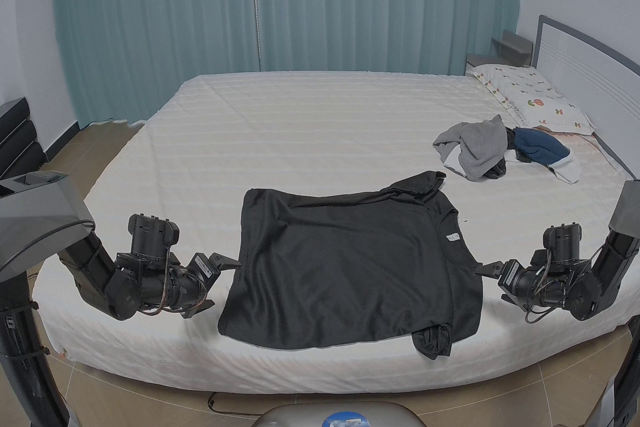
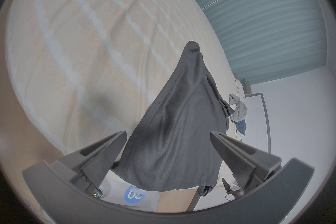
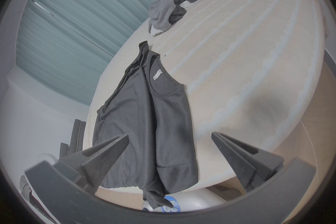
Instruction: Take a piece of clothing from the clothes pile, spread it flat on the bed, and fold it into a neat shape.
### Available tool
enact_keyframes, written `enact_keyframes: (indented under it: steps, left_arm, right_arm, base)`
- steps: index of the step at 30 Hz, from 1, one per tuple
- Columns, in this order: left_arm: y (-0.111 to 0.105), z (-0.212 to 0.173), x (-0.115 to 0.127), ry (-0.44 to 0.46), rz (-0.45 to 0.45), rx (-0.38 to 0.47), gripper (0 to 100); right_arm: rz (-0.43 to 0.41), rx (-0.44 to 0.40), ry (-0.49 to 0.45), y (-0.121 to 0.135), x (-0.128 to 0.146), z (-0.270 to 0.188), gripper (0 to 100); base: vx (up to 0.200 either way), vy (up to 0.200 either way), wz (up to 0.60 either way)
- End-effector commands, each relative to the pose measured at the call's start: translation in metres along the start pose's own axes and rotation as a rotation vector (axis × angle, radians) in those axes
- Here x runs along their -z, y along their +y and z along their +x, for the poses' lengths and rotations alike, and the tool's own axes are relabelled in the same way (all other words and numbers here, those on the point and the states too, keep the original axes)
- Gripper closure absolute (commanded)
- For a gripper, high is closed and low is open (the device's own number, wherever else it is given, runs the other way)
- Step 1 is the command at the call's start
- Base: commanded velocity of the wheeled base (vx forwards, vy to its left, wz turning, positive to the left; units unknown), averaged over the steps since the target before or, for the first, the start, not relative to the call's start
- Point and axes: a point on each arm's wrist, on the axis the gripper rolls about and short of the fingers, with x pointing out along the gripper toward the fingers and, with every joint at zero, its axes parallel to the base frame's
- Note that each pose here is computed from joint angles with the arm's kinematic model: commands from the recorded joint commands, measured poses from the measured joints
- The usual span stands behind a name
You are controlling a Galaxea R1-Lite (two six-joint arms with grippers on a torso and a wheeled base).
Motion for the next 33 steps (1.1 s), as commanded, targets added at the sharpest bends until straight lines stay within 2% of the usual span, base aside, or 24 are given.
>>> enact_keyframes:
  steps: [1,13,20,24,27,33]
  left_arm:
    - [-0.002,-0.003,0.001,-0.002,0.003,0.008,0]
    - [-0.006,-0.006,0.004,-0.009,0.014,0.010,0]
    - [-0.007,-0.026,0.008,-0.029,0.023,0.015,0]
    - [0.006,-0.048,0.020,-0.059,0.086,-0.049,0]
    - [0.018,-0.053,0.028,-0.047,0.127,-0.095,0]
    - [0.035,-0.050,0.030,-0.053,0.103,-0.179,0]
  right_arm:
    - [-0.008,-0.007,0.010,0.003,0.004,-0.001,0]
    - [-0.021,-0.018,0.025,0.008,0.008,0.000,0]
    - [-0.017,-0.023,0.038,0.010,0.013,0.000,0]
    - [0.002,-0.036,0.059,0.016,0.019,-0.001,0]
    - [-0.001,-0.037,0.068,0.017,0.022,0.000,0]
    - [-0.003,-0.033,0.077,0.016,0.025,-0.002,0]
  base:
    - [0.000,-0.200,0.00]
    - [0.000,-0.200,0.00]
    - [0.000,0.000,0.00]
    - [0.000,0.000,0.00]
    - [0.000,0.000,0.00]
    - [0.000,0.000,0.00]
